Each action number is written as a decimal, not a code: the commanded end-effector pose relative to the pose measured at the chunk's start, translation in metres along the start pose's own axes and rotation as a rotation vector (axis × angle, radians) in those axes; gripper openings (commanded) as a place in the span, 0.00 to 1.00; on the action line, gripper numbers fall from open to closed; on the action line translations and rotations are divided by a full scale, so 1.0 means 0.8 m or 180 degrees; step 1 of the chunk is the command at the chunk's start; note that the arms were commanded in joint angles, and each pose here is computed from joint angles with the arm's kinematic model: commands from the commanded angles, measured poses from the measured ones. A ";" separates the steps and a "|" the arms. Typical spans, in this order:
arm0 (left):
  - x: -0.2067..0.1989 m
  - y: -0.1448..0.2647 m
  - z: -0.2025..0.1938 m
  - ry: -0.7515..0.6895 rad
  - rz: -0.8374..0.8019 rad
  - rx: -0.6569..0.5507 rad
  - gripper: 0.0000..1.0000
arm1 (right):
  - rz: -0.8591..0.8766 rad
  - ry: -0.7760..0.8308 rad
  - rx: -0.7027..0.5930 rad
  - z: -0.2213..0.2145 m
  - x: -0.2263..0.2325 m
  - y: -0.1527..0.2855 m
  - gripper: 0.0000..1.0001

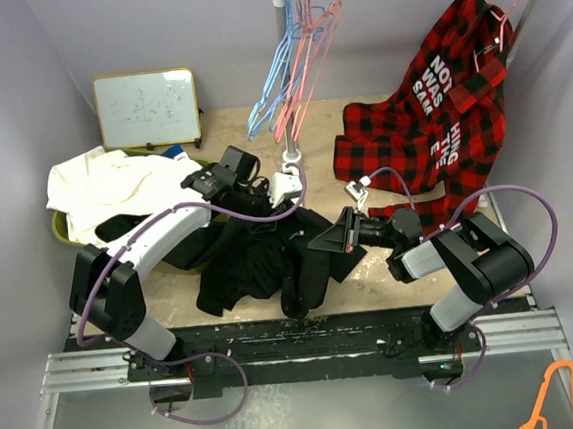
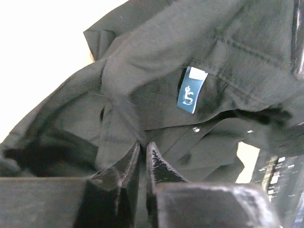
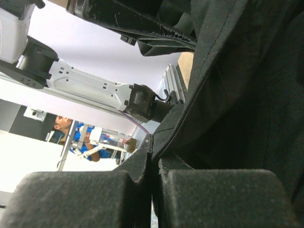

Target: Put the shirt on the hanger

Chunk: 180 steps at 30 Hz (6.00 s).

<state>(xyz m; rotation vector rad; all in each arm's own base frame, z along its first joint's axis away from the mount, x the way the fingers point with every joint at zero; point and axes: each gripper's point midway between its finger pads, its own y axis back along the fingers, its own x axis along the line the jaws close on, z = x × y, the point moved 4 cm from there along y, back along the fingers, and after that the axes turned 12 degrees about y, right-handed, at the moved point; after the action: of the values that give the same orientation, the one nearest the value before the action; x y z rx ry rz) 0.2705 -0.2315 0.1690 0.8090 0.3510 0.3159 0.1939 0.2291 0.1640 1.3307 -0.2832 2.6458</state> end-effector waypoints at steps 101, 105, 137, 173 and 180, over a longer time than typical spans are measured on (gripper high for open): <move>0.036 0.216 -0.003 0.1205 0.1208 -0.0912 0.00 | -0.2509 0.2886 -0.0161 -0.044 0.075 -0.094 1.00; 0.031 0.214 -0.005 0.1161 0.1142 -0.0901 0.00 | -0.2629 0.2957 -0.0045 -0.040 0.047 -0.124 0.87; 0.013 0.177 -0.022 0.1039 0.1063 -0.0591 0.00 | -0.3208 0.2886 -0.1376 0.234 0.253 -0.045 0.97; 0.022 0.194 -0.033 0.1045 0.1298 -0.0637 0.00 | -0.3723 0.2714 -0.1408 0.404 0.133 -0.063 0.53; 0.024 0.193 -0.034 0.1047 0.1318 -0.0630 0.00 | -0.3729 0.2720 -0.1273 0.402 0.113 -0.075 0.52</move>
<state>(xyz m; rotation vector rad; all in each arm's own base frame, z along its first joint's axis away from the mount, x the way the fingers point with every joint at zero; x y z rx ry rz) 0.2505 -0.1079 0.2566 0.6601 0.4941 0.8476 0.4009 0.2150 0.4145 0.0706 0.1302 1.7212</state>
